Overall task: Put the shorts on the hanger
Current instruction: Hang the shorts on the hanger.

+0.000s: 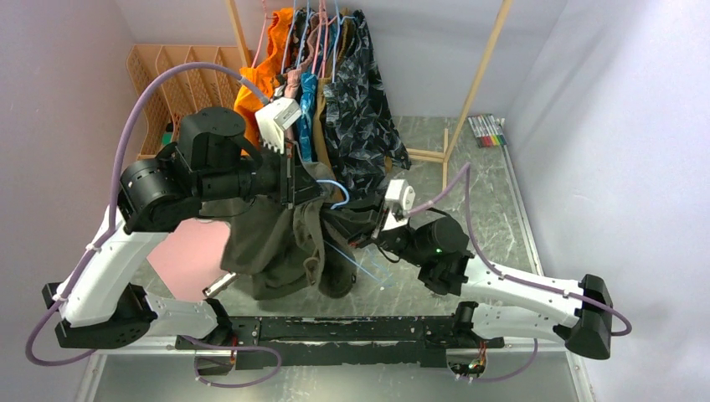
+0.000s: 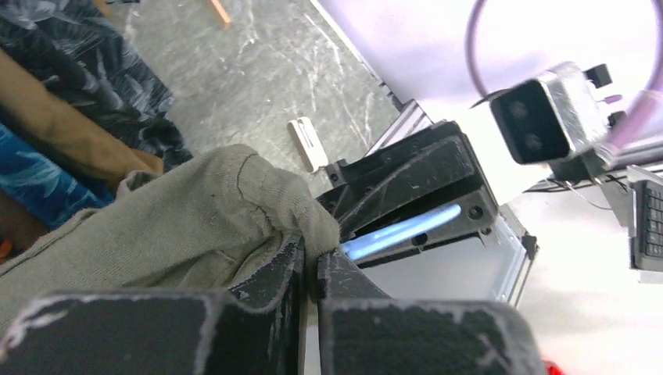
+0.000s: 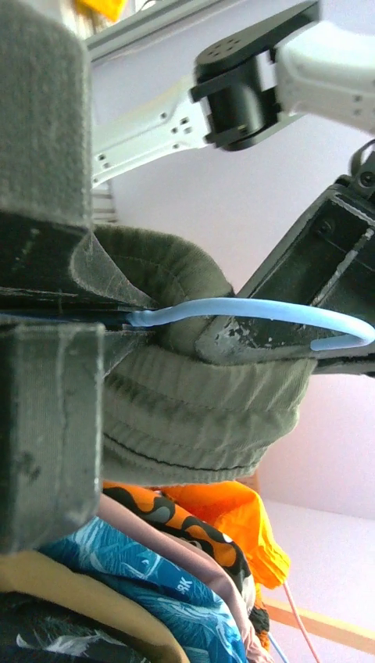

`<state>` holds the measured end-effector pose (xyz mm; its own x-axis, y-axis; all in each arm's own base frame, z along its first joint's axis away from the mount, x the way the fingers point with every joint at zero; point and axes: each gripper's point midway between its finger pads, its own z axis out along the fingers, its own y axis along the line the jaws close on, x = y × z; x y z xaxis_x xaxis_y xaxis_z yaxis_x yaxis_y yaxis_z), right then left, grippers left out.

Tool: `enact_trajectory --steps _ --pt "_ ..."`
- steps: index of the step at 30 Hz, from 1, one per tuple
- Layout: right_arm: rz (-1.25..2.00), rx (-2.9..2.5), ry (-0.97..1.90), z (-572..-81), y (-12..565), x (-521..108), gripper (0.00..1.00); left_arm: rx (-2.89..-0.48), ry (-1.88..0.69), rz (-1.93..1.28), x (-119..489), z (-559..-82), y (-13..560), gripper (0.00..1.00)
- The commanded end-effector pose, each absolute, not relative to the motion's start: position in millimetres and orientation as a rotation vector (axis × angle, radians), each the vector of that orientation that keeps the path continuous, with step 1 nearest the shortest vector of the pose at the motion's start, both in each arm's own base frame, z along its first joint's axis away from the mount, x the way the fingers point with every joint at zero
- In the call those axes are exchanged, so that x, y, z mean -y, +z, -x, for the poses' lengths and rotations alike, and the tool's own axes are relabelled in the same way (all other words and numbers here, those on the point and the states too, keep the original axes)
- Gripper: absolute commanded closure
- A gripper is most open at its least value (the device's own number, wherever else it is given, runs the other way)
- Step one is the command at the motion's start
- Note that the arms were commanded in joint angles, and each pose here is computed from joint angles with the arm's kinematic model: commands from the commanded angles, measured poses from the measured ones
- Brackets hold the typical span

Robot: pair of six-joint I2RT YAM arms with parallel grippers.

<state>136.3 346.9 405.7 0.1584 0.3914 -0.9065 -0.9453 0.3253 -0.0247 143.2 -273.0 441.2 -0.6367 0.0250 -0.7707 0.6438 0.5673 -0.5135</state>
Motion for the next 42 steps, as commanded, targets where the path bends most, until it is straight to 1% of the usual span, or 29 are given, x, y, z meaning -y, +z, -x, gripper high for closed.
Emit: enact_trajectory --steps 1,2,5,8,9,10,11,15,18,21,24,26,29,34,36,37,38,39,40,42 --pt "0.47 -0.726 1.239 -120 465 -310 1.0 -1.915 -1.228 -0.586 287 -131 474 0.9" --pt "0.445 -0.71 1.252 -119 468 -305 1.0 -1.911 -1.224 -0.578 285 -131 476 0.83" --pt "0.399 -0.675 1.283 -113 476 -290 1.0 -1.889 -1.204 -0.542 276 -131 482 0.56" --pt "0.381 -0.658 1.293 -109 480 -278 1.0 -1.838 -1.207 -0.514 264 -128 495 0.34" --pt "0.373 -0.653 1.296 -108 482 -275 1.0 -1.817 -1.21 -0.51 261 -127 500 0.15" --pt "0.367 -0.648 1.299 -106 483 -271 1.0 -1.792 -1.217 -0.507 257 -124 505 0.04" --pt "0.361 -0.643 1.302 -105 485 -268 1.0 -1.77 -1.221 -0.5 254 -123 511 0.0" --pt "0.348 -0.61 1.31 -98 494 -254 1.0 -1.653 -1.221 -0.494 235 -114 535 0.01" --pt "0.391 -0.623 1.282 -94 496 -249 1.0 -1.535 -1.196 -0.468 206 -104 552 0.01" --pt "0.472 -0.685 1.218 -92 490 -248 1.0 -1.46 -1.145 -0.419 179 -100 549 0.01" --pt "0.485 -0.752 1.159 -97 479 -238 1.0 -1.434 -1.079 -0.399 163 -102 532 0.01" --pt "0.482 -0.799 1.123 -101 471 -232 1.0 -1.452 -1.013 -0.438 164 -109 509 0.01" --pt "0.481 -0.843 1.102 -104 465 -227 1.0 -1.467 -0.927 -0.519 173 -119 484 0.04" --pt "0.508 -0.862 1.105 -102 466 -228 1.0 -1.394 -0.869 -0.694 202 -129 471 0.1" --pt "0.515 -0.858 1.109 -100 469 -228 1.0 -1.341 -0.856 -0.746 211 -131 472 0.14" --pt "0.517 -0.856 1.112 -100 470 -228 1.0 -1.318 -0.849 -0.772 215 -131 472 0.22" --pt "0.521 -0.856 1.114 -99 470 -229 1.0 -1.287 -0.828 -0.808 218 -132 473 0.37" --pt "0.525 -0.856 1.117 -99 470 -230 1.0 -1.277 -0.804 -0.833 220 -134 471 0.43" --pt "0.53 -0.856 1.119 -98 470 -231 1.0 -1.275 -0.777 -0.851 221 -137 468 0.47" --pt "0.543 -0.859 1.125 -97 471 -234 1.0 -1.259 -0.748 -0.895 223 -138 466 0.46"
